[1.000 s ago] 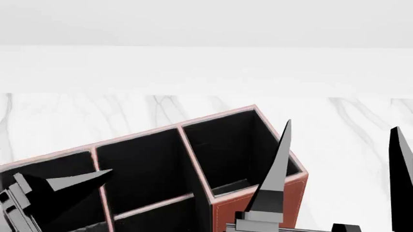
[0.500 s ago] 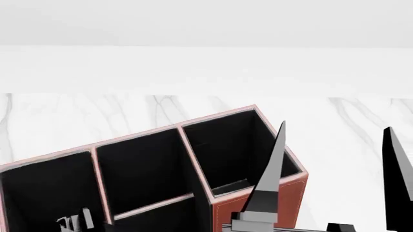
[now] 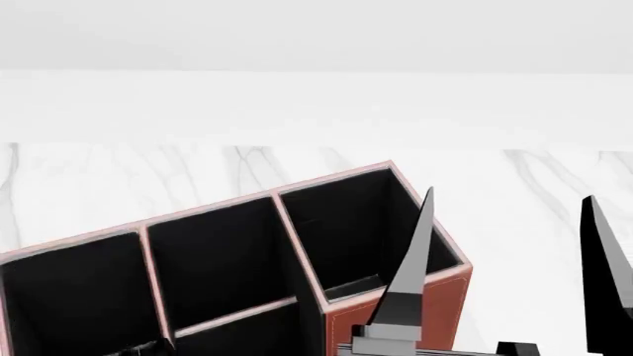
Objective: Pick up the book and place it in the front compartment of the caddy.
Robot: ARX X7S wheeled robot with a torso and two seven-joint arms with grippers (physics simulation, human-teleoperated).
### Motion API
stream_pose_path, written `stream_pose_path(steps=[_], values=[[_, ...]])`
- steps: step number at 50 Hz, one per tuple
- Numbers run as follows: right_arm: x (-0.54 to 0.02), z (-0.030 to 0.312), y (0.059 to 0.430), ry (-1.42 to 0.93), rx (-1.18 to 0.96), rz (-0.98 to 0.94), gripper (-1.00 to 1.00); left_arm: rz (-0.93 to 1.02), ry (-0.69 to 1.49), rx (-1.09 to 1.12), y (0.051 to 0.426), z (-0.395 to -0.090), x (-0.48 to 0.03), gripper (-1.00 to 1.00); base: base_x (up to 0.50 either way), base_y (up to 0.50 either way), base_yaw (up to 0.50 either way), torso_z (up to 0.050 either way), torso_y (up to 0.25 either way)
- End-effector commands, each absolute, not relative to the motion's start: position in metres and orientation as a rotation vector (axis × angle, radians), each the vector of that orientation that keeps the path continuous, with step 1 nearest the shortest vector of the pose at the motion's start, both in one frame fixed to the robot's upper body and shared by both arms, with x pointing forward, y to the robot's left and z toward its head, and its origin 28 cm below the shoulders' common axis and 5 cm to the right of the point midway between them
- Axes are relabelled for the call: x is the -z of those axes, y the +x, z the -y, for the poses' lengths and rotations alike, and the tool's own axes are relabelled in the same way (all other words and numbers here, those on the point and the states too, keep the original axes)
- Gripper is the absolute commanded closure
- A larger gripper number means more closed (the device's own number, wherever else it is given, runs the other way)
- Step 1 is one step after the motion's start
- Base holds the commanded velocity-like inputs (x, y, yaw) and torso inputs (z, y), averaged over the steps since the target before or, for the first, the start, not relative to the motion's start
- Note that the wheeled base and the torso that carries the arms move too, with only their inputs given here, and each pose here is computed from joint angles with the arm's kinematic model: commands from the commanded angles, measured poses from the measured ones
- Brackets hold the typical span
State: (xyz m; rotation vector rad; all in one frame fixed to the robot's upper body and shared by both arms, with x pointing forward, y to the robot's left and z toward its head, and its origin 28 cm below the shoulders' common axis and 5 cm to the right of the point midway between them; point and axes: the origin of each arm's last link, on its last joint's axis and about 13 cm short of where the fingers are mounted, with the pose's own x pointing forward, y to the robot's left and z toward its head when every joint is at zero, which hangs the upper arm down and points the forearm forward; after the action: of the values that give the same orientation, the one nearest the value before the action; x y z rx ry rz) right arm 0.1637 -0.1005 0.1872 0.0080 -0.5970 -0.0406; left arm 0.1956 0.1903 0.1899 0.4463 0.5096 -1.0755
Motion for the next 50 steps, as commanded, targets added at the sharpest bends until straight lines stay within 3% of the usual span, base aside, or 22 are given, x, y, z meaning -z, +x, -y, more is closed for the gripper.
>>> stream_pose_path(steps=[1,50], values=[[-0.188,0.102,0.164,0.009,0.037,0.605,-1.00,-0.541,0.461,1.080,0.206,-0.178,-0.184,-1.00,0.00,0.00,0.00,0.000,0.000],[-0.191,0.105,0.161,0.006,0.052,0.619,-1.00,-0.755,0.584,1.134,0.200,-0.144,-0.118,-1.00,0.00,0.00,0.00,0.000,0.000]])
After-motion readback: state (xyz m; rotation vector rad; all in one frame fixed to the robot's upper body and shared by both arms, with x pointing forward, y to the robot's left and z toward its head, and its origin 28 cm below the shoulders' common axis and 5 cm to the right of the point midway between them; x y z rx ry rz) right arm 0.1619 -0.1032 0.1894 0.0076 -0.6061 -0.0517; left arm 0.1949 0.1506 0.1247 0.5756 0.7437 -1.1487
